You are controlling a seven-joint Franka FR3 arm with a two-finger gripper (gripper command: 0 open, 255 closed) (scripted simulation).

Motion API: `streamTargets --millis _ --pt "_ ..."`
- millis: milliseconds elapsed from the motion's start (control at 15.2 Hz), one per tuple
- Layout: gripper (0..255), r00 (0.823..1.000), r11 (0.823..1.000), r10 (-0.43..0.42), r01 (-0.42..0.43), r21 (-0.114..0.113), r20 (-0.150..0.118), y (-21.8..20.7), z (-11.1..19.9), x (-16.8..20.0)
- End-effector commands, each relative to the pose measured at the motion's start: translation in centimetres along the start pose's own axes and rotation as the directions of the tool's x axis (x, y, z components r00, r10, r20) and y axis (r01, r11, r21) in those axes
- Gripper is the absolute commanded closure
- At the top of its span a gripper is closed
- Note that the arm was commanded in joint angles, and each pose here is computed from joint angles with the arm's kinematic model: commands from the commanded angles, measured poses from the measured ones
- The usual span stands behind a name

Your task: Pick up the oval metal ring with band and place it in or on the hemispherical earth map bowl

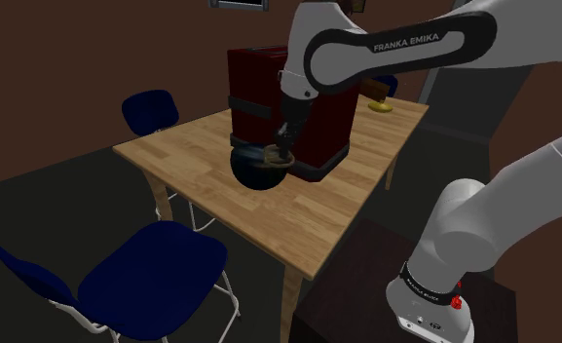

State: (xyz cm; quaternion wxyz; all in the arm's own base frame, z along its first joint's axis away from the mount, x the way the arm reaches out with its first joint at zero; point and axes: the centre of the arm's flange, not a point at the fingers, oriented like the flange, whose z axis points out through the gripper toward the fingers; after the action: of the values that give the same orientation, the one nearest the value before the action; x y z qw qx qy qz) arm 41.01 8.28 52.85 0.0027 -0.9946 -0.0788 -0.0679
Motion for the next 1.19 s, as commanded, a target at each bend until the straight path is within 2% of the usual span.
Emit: streamTargets --millis 0,594,1122 --pt "255 1.000 1.000 0.000 0.000 0.000 0.000 0.1 -1.2 0.0" --pt "255 1.000 1.000 0.000 0.000 0.000 0.000 0.1 -5.7 0.6" --pt "255 1.000 1.000 0.000 0.000 0.000 0.000 6.1 -4.8 9.3"
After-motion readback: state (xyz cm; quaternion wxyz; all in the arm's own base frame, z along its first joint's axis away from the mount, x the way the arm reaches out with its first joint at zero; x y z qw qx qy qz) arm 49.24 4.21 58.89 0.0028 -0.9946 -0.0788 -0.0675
